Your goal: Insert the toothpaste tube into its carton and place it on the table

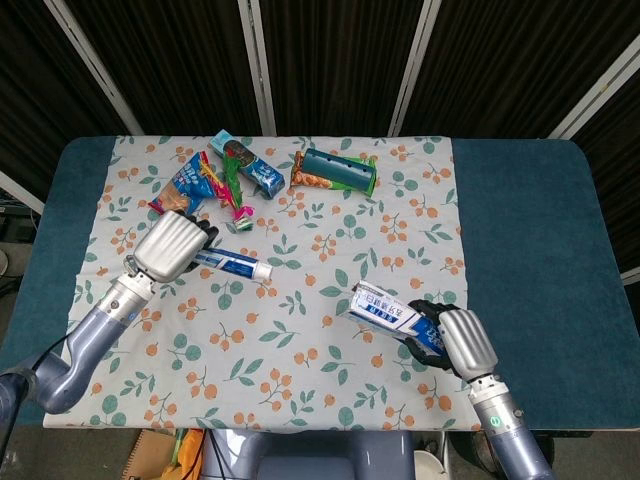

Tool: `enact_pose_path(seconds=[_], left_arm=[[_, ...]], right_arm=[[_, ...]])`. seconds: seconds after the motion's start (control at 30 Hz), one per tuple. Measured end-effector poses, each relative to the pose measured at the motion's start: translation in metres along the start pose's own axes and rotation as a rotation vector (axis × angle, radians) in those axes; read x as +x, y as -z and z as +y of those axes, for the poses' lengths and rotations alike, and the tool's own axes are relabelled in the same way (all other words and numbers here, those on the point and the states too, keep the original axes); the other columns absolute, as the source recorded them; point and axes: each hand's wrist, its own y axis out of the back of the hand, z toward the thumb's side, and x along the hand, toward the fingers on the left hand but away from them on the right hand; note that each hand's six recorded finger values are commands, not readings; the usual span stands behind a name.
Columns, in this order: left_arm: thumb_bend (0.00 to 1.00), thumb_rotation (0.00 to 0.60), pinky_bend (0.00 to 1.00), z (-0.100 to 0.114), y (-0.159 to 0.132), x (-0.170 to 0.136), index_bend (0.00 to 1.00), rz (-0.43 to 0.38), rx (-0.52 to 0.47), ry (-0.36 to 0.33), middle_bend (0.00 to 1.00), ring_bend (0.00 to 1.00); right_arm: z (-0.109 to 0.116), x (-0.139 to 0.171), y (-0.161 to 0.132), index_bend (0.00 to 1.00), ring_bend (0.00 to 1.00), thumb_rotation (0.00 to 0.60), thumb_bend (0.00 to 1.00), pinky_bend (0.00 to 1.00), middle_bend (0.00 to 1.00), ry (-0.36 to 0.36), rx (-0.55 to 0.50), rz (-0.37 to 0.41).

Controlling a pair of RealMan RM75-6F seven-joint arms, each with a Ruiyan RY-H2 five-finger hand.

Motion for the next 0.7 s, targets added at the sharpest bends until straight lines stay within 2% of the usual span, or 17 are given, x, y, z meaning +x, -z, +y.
enact_pose_path(seconds=[0.17, 0.3, 0.7], left_arm=[[0.46, 0.6, 0.67, 0.04, -0.009, 0.016, 0.73, -0.103, 0.056, -0.056, 0.75, 0.67], [0.46, 0.6, 0.67, 0.061, -0.024, 0.025, 0.73, -0.17, 0.06, -0.07, 0.75, 0.67], [0.46, 0.6, 0.67, 0.073, -0.068, 0.044, 0.73, -0.248, 0.066, -0.087, 0.75, 0.67]], right_arm=[[-0.002, 0.004, -0.005, 0.46, 0.51, 0.6, 0.46, 0.47, 0.53, -0.009, -0.003, 0.015], [-0.002, 0.006, -0.01, 0.46, 0.51, 0.6, 0.46, 0.47, 0.53, -0.01, -0.007, 0.028], [0.003, 0.009, -0.016, 0.46, 0.51, 0.6, 0.46, 0.47, 0.53, -0.006, -0.038, 0.04]])
